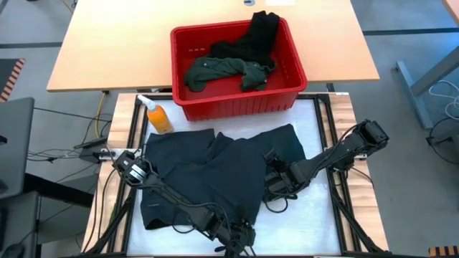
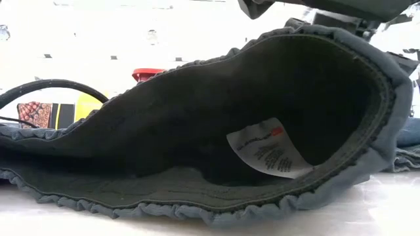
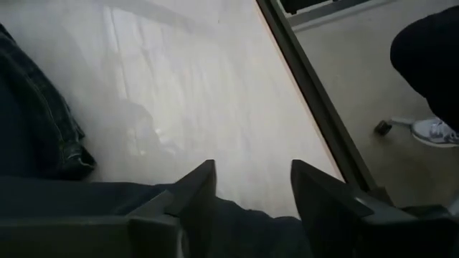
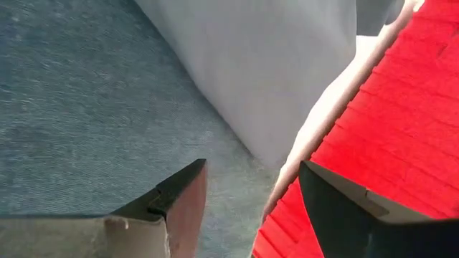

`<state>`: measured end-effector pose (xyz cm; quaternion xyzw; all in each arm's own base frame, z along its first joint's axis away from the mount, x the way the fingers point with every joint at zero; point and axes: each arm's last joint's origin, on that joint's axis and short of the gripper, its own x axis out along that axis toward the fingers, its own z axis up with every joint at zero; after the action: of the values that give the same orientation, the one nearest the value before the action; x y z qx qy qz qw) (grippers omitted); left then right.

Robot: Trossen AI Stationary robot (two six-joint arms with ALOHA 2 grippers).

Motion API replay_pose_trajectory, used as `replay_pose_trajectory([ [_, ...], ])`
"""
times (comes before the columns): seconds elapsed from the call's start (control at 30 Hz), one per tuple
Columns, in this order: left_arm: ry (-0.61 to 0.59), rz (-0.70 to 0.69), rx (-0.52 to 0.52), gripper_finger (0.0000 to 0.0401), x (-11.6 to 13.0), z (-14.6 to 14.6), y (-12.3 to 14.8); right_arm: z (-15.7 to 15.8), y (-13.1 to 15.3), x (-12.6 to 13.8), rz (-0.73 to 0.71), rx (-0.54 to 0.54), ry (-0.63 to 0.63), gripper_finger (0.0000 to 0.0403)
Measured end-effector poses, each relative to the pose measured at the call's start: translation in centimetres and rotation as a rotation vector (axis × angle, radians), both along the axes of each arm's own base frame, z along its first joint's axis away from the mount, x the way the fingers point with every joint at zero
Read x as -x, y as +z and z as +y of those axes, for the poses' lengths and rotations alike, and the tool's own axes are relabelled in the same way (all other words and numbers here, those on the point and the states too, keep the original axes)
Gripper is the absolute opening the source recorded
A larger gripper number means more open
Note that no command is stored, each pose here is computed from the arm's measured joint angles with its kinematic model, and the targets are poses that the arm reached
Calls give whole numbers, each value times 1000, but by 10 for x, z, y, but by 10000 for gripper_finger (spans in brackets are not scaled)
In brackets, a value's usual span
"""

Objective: Fold Laundry from Bin
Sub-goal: Fold the dark blue shorts

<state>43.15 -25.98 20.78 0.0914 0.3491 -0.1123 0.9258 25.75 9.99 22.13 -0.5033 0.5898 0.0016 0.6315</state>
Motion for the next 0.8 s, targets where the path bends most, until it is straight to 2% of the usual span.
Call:
replay_pose_trajectory([
  [0.3,-18,34,83,276,-8,13,0,0,0,0,2,1,4,250],
  [0.43,6,65,139,285,-10,16,2,-4,0,-2,10,6,-5,250],
  [0.53,29,115,158,286,-10,17,16,-7,0,-3,12,7,-12,250],
  [0.67,73,94,168,286,-10,17,31,-11,0,-4,33,20,-3,250],
  [0.8,184,87,172,286,-10,18,31,-11,0,-5,66,38,51,250],
])
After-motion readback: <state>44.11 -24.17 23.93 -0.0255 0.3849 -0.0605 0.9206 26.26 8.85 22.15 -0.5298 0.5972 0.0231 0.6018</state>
